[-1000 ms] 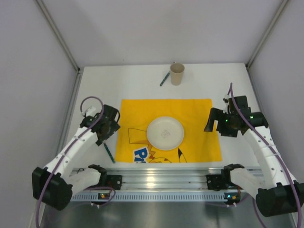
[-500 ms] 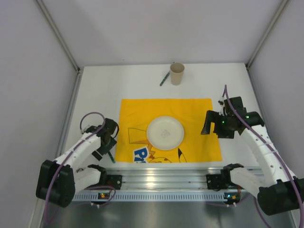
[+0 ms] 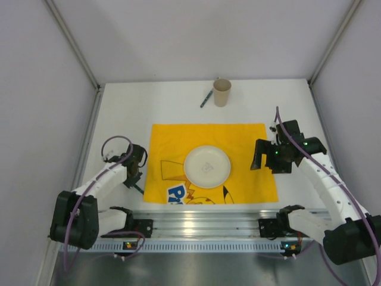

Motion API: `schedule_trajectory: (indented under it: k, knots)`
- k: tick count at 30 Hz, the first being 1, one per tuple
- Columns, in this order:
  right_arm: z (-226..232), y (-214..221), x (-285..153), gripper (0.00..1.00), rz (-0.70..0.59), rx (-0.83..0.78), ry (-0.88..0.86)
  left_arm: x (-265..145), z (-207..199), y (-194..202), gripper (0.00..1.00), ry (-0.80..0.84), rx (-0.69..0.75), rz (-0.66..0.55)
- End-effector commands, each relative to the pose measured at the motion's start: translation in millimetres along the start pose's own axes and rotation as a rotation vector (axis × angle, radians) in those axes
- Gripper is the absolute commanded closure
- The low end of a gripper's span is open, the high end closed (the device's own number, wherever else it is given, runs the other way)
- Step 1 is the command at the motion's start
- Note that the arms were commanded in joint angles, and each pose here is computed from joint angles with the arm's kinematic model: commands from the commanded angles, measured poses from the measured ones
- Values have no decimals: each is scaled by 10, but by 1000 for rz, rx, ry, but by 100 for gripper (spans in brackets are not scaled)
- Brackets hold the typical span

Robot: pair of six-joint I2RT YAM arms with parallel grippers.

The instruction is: Set the dinner table for one person

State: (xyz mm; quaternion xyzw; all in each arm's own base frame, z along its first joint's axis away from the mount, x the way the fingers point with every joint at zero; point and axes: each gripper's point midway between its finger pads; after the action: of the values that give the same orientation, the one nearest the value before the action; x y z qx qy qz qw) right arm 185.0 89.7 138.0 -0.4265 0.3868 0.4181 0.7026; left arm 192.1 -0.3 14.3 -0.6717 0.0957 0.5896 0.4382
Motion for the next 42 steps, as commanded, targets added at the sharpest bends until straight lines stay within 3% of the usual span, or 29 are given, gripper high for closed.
schedule_trajectory:
  k: [1,5,8,10,13,16,21,27,34,36,37,40,41,42]
  knots:
    - [87,-175,-80,7,-60,-33,-10,13,-56,-130,100,1,39,-19]
    - [92,-199,-91,7,-66,-32,-6,-537,-259,-1028,100,43,68,-272]
    - [88,-204,-82,7,-64,-27,-3,-926,-563,-1538,100,126,206,-382]
    - [74,-202,-72,7,-63,-21,4,-1057,-1001,-1603,100,296,358,-374]
    - [79,-226,-99,7,-73,-14,9,-1246,-1484,-1732,100,470,442,-409]
    - [75,-254,-142,7,-91,-12,17,-1209,-1917,-1497,100,605,604,-328]
    - [42,-274,-166,6,-106,5,35,-972,-2073,-771,100,589,806,-165]
    - [11,-262,-196,5,-117,26,48,-790,-1912,-232,100,624,779,-81]
    - [-2,-274,-201,5,-114,40,63,-649,-1782,20,100,559,776,-49]
    - [18,-321,-198,5,-110,39,69,-642,-1779,55,87,557,757,-37]
    - [66,-396,-233,5,-127,39,60,-647,-1783,60,67,557,751,-38]
    - [249,-646,-267,5,-150,35,28,-713,-1780,26,32,560,708,-51]
    - [307,-730,-210,4,-136,41,26,-750,-1790,-15,1,561,694,-64]
    - [436,-838,-212,4,-147,37,-16,-782,-1795,-42,1,562,677,-69]
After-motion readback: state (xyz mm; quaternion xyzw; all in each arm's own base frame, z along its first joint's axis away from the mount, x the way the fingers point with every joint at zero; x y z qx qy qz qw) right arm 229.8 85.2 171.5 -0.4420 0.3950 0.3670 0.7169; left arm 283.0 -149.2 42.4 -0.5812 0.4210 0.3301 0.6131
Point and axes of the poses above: each gripper's point midway between its finger pads, its own x axis out along the fingers, its own z axis along the line the jaws close on, y = z × x, and after that the axes turned 9 degrees about x, right-handed
